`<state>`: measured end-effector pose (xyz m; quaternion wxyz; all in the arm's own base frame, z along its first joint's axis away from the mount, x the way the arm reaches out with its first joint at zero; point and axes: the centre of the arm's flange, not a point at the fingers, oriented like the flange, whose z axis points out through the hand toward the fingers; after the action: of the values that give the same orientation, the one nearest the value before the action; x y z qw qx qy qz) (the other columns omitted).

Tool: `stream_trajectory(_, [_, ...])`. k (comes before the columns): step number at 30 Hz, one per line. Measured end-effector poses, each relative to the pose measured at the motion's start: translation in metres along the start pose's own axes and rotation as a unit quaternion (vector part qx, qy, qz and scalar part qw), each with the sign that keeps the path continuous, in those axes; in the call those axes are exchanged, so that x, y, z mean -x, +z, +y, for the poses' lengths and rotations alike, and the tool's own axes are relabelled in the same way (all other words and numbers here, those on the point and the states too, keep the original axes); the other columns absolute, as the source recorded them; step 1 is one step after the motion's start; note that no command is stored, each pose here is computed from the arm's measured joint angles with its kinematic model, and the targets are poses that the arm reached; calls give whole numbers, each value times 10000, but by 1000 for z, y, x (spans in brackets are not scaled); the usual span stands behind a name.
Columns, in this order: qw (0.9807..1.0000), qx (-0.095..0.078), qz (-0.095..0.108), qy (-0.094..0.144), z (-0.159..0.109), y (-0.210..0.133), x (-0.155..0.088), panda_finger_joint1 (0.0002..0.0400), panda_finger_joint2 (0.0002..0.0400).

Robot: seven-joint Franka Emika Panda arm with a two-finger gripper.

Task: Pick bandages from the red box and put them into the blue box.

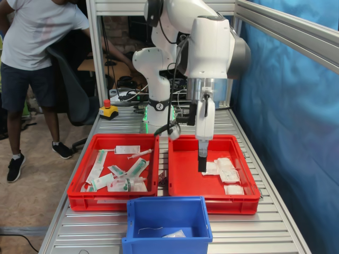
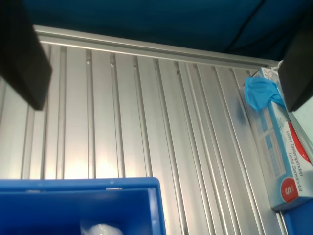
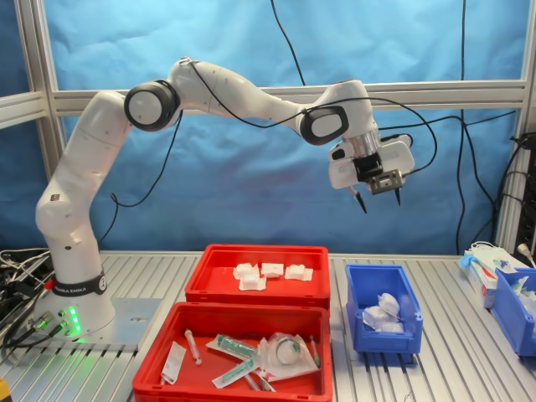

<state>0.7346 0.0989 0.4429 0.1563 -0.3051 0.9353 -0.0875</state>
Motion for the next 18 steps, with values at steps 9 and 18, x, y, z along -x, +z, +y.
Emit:
stream_trajectory(9, [9996, -48, 156, -225, -4, -17, -26, 400, 400])
stream_trajectory(18, [9983, 38, 474, -333, 7, -23, -70, 400, 400])
